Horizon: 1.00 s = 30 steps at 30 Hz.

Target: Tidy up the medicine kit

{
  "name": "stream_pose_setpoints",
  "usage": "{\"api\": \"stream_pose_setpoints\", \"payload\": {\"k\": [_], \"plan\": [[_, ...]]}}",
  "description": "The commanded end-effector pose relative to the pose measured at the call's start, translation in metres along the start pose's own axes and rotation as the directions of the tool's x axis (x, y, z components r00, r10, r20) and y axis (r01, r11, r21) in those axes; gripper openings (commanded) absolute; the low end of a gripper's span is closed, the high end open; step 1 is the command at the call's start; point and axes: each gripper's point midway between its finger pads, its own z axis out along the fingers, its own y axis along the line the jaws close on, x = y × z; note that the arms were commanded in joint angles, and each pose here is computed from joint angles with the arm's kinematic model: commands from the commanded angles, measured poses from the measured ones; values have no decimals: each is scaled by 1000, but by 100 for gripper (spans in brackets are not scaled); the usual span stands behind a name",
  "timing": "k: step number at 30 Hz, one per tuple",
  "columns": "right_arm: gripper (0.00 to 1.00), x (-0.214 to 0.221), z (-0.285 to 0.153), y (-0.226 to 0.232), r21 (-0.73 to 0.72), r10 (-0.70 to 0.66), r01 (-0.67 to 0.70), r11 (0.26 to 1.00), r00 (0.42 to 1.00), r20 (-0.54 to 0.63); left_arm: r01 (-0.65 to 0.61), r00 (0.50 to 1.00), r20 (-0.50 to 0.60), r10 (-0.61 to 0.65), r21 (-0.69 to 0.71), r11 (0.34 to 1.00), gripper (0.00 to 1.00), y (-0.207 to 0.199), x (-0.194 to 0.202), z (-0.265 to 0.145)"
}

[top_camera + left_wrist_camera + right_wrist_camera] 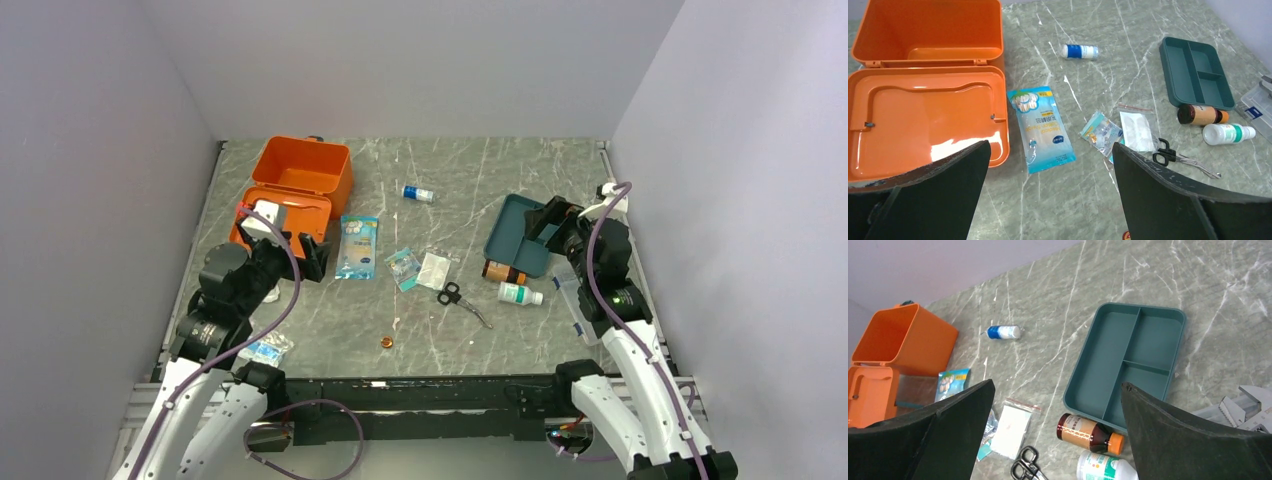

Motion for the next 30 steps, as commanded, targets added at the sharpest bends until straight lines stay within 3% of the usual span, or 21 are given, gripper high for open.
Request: {"api": "stream_pose_setpoints", "payload": {"k": [1, 6, 10, 15, 22, 30], "plan": [[100, -38, -2, 10, 1, -3, 3, 1000, 996, 92, 24, 998, 51, -22, -46, 999, 99, 6, -20, -1], [100, -42, 11, 5, 60, -21, 17, 998, 998, 57, 64, 998, 2, -64, -141, 988, 99, 21, -13, 5], [100, -33, 25, 21, -21, -36, 35, 999, 999, -4, 90, 995, -18, -95, -188, 978, 99, 28, -9, 9], [100, -34, 38, 7, 42, -1, 0, 999, 1000, 24, 186, 979, -19, -201, -310, 932, 99, 46, -7, 11], [99, -22, 57, 47, -172, -19, 7, 985, 997, -70, 302, 936, -49, -349, -398, 866, 99, 63, -12, 27], [94, 8, 77, 101, -342, -187, 111, 933, 962, -198, 444, 841, -64, -537, -487, 752, 99, 88, 0, 55]]}}
